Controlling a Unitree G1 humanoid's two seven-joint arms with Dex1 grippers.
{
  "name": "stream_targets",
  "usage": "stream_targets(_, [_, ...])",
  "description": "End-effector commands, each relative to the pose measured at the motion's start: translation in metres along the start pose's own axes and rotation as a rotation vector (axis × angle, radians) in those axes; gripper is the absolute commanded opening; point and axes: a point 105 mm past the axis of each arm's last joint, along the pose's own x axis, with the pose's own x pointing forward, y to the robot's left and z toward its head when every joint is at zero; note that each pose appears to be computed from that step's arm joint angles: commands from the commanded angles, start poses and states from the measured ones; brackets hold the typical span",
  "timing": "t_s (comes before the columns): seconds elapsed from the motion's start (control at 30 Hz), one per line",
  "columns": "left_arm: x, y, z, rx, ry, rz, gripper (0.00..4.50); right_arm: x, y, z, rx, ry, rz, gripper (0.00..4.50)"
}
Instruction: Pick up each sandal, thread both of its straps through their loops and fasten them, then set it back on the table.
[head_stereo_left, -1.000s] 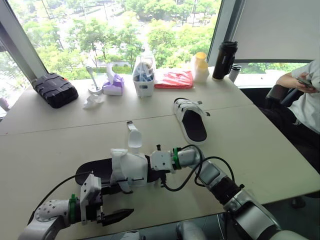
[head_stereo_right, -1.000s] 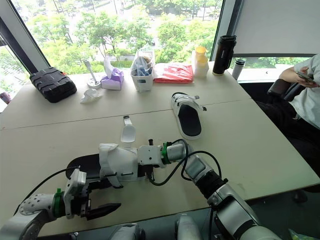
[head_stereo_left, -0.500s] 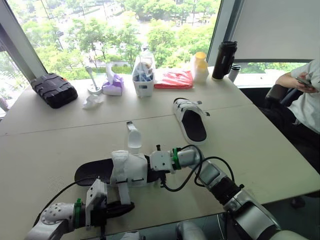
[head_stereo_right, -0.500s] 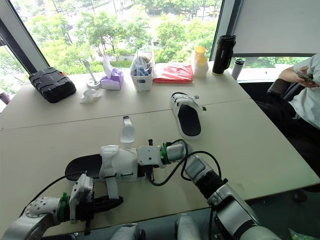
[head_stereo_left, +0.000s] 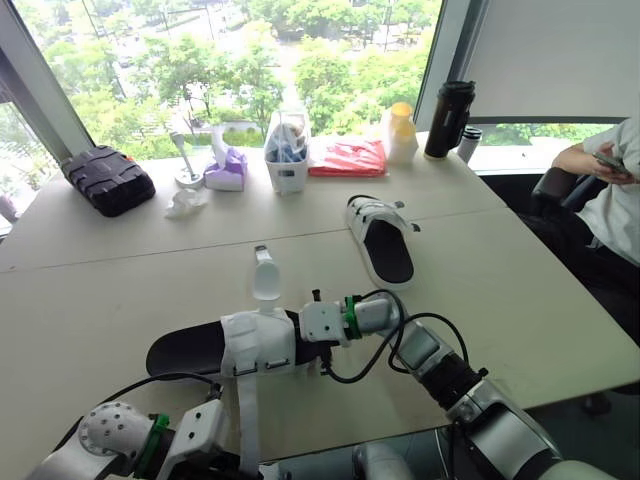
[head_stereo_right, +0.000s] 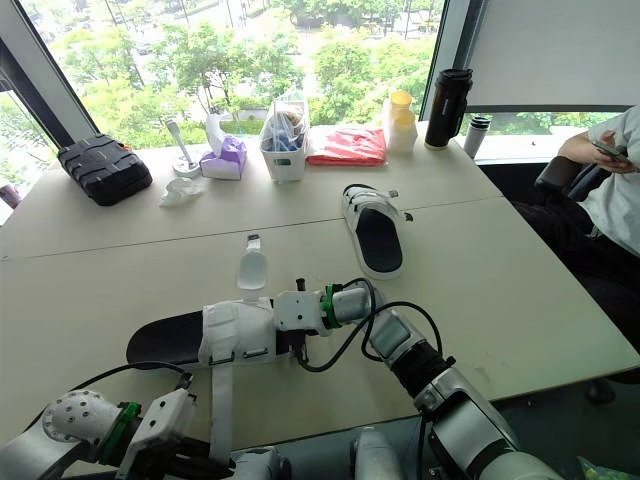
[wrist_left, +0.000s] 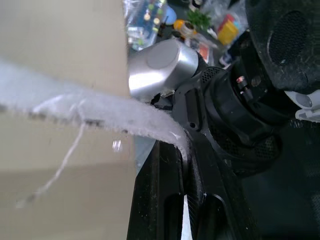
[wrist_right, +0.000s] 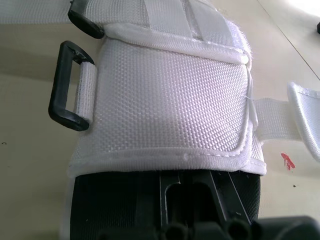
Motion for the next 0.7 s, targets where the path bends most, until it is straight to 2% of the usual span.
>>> stream_targets(0.03, [0.003,-0.006,0.016,0.077,-0.011,-0.053,0.06,0.002,0.017,-0.023,0.052,0.087,0.052,0.00])
stream_targets(0.2, [-0.006,0.007,0.024,0.090,-0.043,0.010,0.06,0.003,0.017,-0.023,0.052,0.086,0.052,0.00])
stream_targets(0.43, [-0.045,0.048,0.065,0.024,-0.284,0.226,0.06,0.004,0.016,-0.022,0.049,0.086,0.047,0.00])
stream_targets(0.7, [-0.081,0.075,0.095,-0.019,-0.436,0.338,0.06,0.005,0.015,-0.022,0.048,0.085,0.048,0.00])
